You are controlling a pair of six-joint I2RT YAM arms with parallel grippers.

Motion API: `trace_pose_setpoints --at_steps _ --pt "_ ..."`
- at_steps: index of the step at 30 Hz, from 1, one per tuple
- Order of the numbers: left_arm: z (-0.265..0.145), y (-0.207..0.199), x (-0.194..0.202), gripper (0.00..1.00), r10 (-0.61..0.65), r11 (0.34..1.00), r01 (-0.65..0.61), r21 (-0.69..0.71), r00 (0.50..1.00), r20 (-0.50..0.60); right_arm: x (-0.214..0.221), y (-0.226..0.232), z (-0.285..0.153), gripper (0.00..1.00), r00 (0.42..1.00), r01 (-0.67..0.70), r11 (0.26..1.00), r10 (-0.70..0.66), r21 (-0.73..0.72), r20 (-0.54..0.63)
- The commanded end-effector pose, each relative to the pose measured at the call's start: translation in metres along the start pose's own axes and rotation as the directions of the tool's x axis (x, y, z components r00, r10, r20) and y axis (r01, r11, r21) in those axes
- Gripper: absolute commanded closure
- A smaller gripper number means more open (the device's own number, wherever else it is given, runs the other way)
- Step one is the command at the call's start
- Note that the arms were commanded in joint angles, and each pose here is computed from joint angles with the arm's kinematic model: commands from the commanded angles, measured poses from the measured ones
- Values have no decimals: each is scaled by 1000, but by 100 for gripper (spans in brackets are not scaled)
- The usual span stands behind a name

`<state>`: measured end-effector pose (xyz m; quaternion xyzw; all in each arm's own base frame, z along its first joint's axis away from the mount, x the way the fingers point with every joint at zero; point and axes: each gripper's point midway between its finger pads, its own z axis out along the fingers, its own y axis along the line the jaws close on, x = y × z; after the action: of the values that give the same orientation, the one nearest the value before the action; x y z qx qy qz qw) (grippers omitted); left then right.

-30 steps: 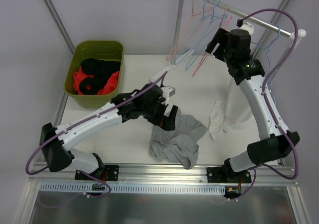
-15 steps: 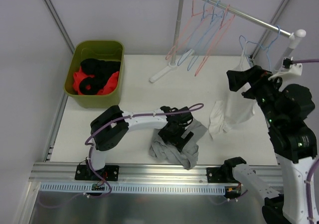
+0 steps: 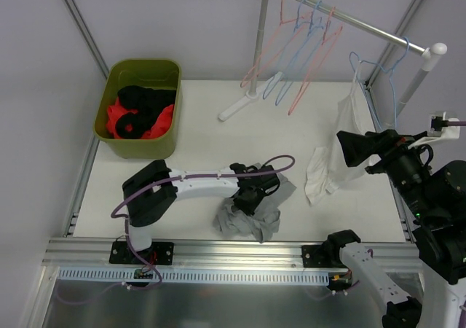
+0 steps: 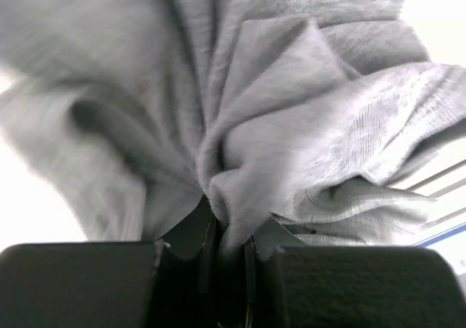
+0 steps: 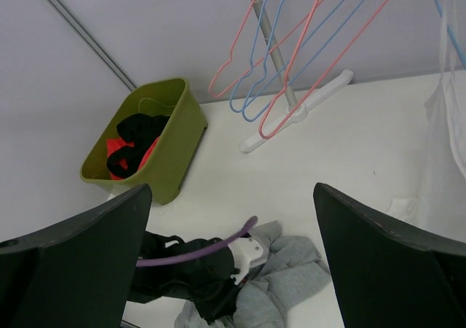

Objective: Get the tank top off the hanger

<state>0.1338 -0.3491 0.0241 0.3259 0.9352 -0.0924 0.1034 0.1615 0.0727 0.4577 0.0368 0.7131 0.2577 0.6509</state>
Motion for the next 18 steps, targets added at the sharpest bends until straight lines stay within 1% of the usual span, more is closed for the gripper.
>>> trace_pose_setpoints --at_steps 1,2,3,4,5,6,7,9,10,11,12,14,15,17,18 --pt "-68 43 -28 100 -103 986 125 -112 976 190 -15 3 -13 1 998 33 999 -33 -2 53" --pt "-86 56 -32 100 -115 977 151 -149 967 225 -14 2 -13 0 998 32 999 -32 1 51" --pt "-115 62 -41 100 -137 975 181 -131 947 290 -12 1 -12 1 999 28 1000 -28 2 47" --pt "-141 73 -59 100 -179 965 234 -117 918 355 -11 1 -11 0 999 27 1000 -27 4 42" --pt "-160 87 -61 100 -195 953 267 -144 903 383 -9 0 -10 0 999 22 1000 -22 5 38" --pt "-194 93 -75 100 -209 952 286 -106 866 454 -8 0 -9 1 999 15 1000 -16 7 34" --pt "-211 112 -83 100 -243 937 332 -103 838 489 -8 0 -6 1 999 10 1000 -11 9 30" --pt "-244 136 -88 100 -254 919 373 -124 804 538 -8 1 -4 1 1000 6 1000 -6 5 23" --pt "-276 144 -100 100 -244 916 385 -117 762 599 -11 3 -5 0 1000 6 1000 -6 0 29" --pt "-292 167 -106 100 -257 890 433 -142 733 630 -12 3 -2 1 1000 6 1000 -6 2 25" --pt "-324 177 -112 100 -237 887 439 -146 702 671 -14 3 -2 0 999 11 1000 -11 2 30" --pt "-353 198 -118 100 -228 864 475 -167 664 712 -17 4 -3 0 999 14 1000 -14 4 38" --pt "-381 219 -123 100 -221 841 512 -176 622 751 -18 4 -3 1 999 14 1000 -14 4 41" --pt "-395 243 -132 100 -220 812 550 -197 601 769 -17 3 -2 0 999 14 1000 -14 7 39" --pt "-413 264 -130 100 -239 781 599 -179 550 800 -16 4 -3 1 999 12 1000 -13 4 38"
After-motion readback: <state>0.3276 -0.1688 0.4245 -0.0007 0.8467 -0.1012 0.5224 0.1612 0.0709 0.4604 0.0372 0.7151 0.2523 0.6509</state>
